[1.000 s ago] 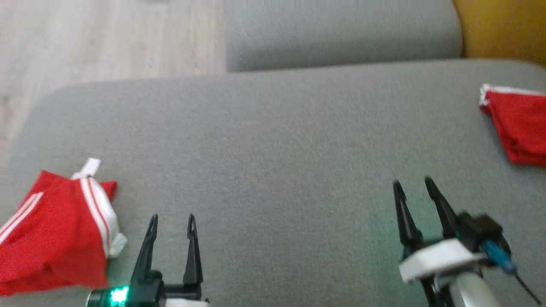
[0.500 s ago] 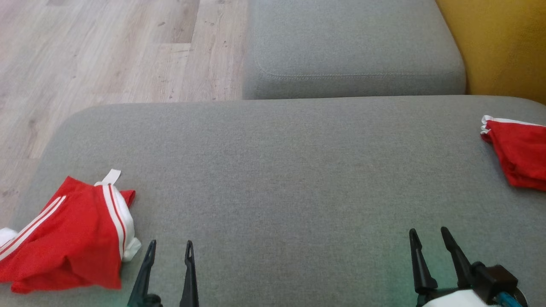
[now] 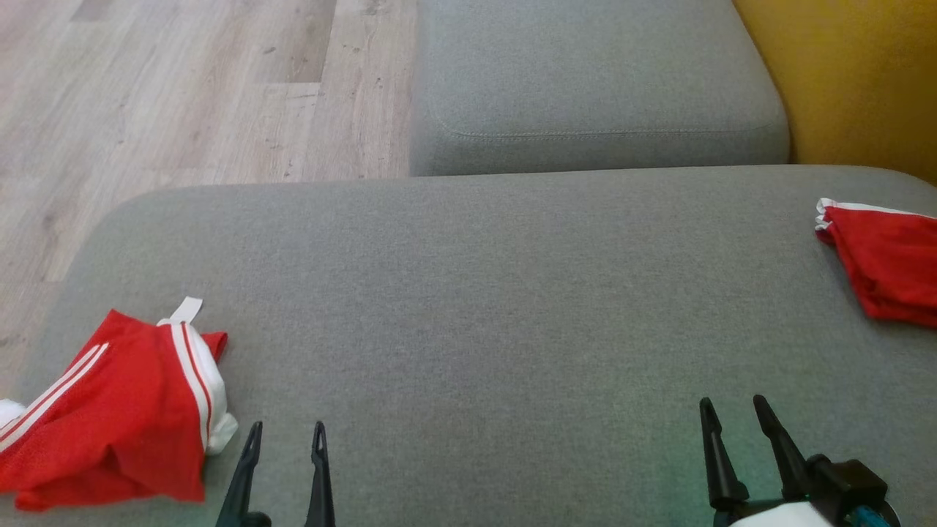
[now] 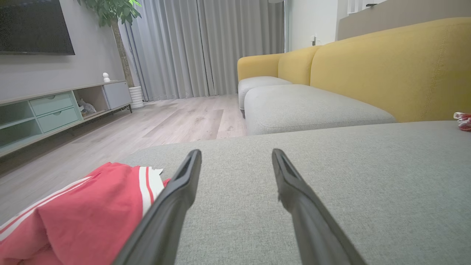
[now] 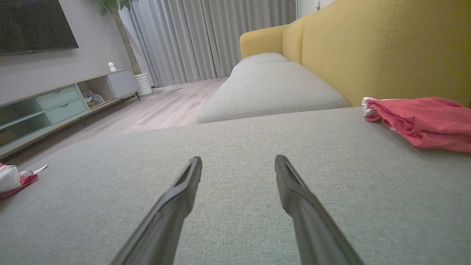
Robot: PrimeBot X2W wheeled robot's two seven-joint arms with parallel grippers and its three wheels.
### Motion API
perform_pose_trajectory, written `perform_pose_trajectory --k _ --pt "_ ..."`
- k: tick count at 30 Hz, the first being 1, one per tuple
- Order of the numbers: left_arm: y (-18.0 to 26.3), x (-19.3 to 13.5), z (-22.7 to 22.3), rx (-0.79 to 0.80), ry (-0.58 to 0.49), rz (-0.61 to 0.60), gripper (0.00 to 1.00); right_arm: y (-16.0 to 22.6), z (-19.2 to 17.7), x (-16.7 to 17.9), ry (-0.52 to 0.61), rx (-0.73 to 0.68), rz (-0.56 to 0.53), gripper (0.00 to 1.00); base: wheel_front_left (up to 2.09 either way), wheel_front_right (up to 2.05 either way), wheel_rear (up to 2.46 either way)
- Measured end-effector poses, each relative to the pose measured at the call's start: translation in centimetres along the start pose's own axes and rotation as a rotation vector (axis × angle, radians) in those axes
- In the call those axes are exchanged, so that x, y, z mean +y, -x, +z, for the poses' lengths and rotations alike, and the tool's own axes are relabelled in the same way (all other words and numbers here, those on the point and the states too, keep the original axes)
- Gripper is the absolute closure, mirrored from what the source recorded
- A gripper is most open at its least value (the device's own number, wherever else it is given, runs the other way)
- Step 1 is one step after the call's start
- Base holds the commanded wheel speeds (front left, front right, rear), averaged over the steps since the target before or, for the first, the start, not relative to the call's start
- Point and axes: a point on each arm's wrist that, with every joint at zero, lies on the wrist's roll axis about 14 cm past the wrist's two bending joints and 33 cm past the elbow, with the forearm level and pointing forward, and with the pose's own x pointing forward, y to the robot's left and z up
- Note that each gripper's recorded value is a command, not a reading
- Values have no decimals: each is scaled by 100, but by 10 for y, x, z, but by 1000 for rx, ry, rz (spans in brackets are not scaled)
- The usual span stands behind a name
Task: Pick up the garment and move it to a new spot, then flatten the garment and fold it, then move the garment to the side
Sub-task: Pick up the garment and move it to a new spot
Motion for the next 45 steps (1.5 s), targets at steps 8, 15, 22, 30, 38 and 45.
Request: perform_pose_trajectory --k 8,15,22,30,38,45 --pt "3 9 -1 3 0 30 0 -4 0 5 1 4 18 0 0 0 0" --pt "12 26 -4 13 5 98 0 -16 -2 24 11 18 87 0 0 0 0" --pt "36 59 -9 27 12 233 0 -33 -9 68 25 51 237 0 0 0 0" --pt "71 102 -10 31 13 415 0 -46 -20 115 40 92 395 0 0 0 0" --pt "88 124 -7 32 -1 510 0 -51 -31 135 51 129 467 0 0 0 0" --pt "63 151 29 -56 -78 522 0 -57 -48 133 95 169 478 0 0 0 0"
